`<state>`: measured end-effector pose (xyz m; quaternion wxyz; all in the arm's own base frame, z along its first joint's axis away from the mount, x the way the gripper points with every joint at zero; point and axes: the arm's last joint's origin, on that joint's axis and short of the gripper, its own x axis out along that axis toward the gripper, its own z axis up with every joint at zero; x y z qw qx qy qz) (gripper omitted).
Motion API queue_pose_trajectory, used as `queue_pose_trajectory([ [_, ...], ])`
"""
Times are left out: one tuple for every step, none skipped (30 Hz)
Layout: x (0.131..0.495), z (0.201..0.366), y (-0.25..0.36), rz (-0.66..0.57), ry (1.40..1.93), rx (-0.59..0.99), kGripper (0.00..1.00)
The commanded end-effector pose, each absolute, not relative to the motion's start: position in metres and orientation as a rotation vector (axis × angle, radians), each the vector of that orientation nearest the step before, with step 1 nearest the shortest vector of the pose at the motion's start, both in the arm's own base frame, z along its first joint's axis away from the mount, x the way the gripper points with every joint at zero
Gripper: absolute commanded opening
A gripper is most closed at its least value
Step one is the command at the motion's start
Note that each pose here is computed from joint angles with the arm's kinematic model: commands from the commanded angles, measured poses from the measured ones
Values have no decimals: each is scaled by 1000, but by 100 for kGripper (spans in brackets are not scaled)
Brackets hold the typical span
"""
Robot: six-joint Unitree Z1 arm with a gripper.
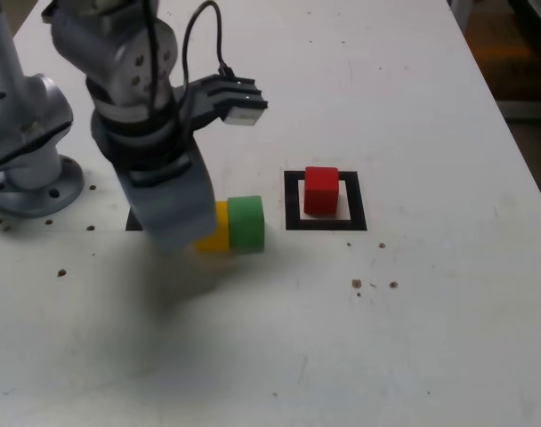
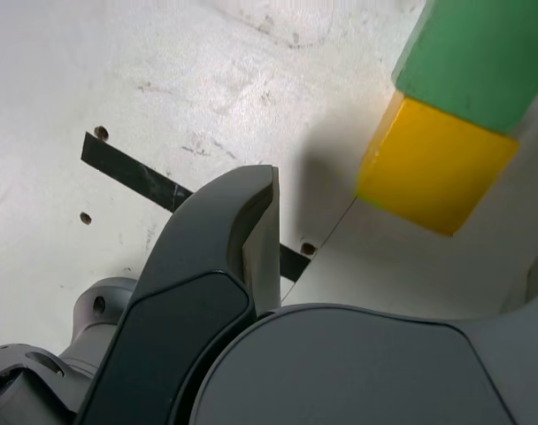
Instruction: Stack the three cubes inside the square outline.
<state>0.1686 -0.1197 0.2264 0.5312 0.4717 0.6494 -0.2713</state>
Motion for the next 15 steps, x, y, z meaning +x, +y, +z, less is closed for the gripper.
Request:
queue_pose_trajectory([
  [172, 226, -121, -621, 1550, 1124, 99],
  [174, 226, -120, -610, 1552, 1122, 99],
  [175, 225, -120, -600, 1554, 1118, 99],
  [177, 224, -120, -592, 1556, 1115, 99],
  [178, 223, -120, -583, 1558, 1110, 99],
  [179, 223, -120, -579, 1559, 1107, 99],
  [181, 222, -120, -576, 1561, 1104, 99],
  [182, 222, -120, -573, 1563, 1102, 99],
  [183, 221, -120, -570, 1565, 1099, 98],
  [183, 221, -120, -567, 1568, 1096, 98],
  [184, 220, -120, -564, 1571, 1093, 98],
  [185, 219, -120, -560, 1574, 1090, 98],
  [186, 218, -120, -556, 1577, 1086, 97],
  [187, 217, -120, -552, 1578, 1082, 97],
  [188, 216, -121, -547, 1579, 1078, 97],
])
